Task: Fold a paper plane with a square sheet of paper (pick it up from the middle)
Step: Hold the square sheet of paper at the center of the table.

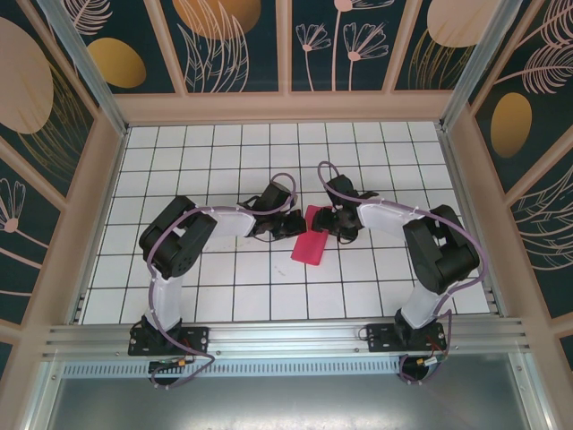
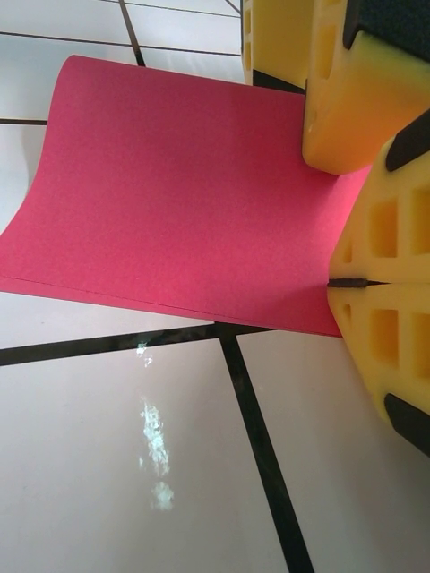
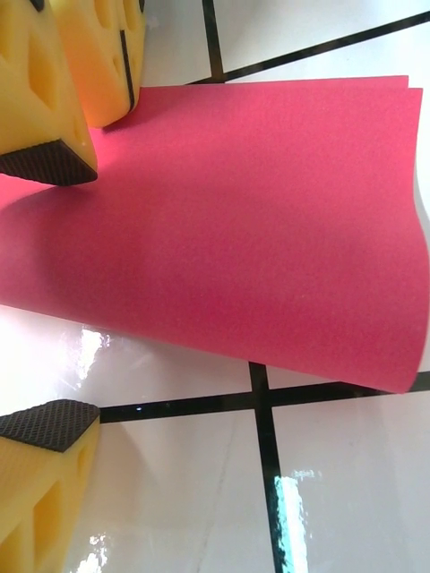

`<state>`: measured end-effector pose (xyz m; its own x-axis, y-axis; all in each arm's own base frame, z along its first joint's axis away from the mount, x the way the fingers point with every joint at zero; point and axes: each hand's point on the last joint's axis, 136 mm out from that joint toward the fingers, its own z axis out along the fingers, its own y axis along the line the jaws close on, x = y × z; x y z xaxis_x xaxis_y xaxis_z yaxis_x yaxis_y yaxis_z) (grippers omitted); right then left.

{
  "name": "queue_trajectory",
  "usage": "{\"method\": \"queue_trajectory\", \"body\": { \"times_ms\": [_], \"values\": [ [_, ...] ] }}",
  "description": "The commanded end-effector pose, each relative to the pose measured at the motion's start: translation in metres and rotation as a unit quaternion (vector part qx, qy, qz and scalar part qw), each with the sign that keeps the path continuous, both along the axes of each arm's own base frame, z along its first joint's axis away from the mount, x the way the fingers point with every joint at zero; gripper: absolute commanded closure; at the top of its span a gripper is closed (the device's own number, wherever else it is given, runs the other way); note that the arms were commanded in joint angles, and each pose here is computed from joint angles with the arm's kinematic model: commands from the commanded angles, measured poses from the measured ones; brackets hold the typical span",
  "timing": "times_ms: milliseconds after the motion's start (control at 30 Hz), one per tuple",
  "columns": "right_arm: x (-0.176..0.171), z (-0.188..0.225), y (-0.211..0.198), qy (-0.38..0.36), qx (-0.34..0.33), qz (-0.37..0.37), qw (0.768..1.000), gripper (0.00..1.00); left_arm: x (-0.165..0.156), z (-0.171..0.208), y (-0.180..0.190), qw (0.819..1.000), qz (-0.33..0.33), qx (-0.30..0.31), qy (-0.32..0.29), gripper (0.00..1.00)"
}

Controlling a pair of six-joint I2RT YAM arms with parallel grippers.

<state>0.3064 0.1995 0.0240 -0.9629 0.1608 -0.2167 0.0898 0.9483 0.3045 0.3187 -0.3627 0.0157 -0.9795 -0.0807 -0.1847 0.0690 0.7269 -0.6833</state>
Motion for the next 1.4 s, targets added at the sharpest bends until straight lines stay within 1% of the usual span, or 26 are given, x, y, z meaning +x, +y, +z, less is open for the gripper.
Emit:
{"method": "queue_trajectory", "body": {
  "times_ms": [0,67,200,333,467,567,733,967,1200,1367],
  "values": [
    [0.008,0.027,0.007,-0.027,0.020,-0.004,0.999,0.30,-0.013,-0.030,0.016,0.998,0.000,0.051,0.024,0.92],
    [0.013,0.048,0.008,-0.052,0.040,-0.011,0.998,0.29,-0.015,-0.029,0.015,0.999,0.000,0.048,0.025,0.92],
    [0.013,0.066,0.007,-0.071,0.073,-0.017,0.995,0.29,-0.016,-0.027,0.013,0.999,0.000,0.043,0.025,0.92],
    [0.007,0.072,0.011,-0.073,0.110,-0.014,0.991,0.36,-0.015,-0.024,0.011,0.999,0.000,0.038,0.022,0.92],
    [0.002,0.072,0.015,-0.071,0.140,-0.017,0.987,0.47,-0.014,-0.019,0.010,0.999,0.010,0.025,0.020,0.92],
    [0.000,0.066,0.013,-0.064,0.149,-0.023,0.987,0.51,-0.012,-0.012,0.008,1.000,0.013,0.015,0.016,0.92],
    [-0.003,0.055,0.011,-0.052,0.142,-0.027,0.988,0.52,-0.010,0.001,0.004,1.000,0.017,-0.003,0.006,0.92],
    [-0.005,0.052,0.012,-0.049,0.145,-0.024,0.988,0.53,-0.011,0.000,0.003,1.000,0.015,-0.008,0.008,0.91],
    [-0.005,0.056,0.022,-0.052,0.186,-0.016,0.981,0.61,-0.011,0.001,0.000,1.000,0.016,-0.018,0.009,0.91],
    [-0.005,0.048,0.020,-0.044,0.193,-0.024,0.980,0.66,-0.008,0.009,-0.002,1.000,0.016,-0.026,0.000,0.91]
  ]
}}
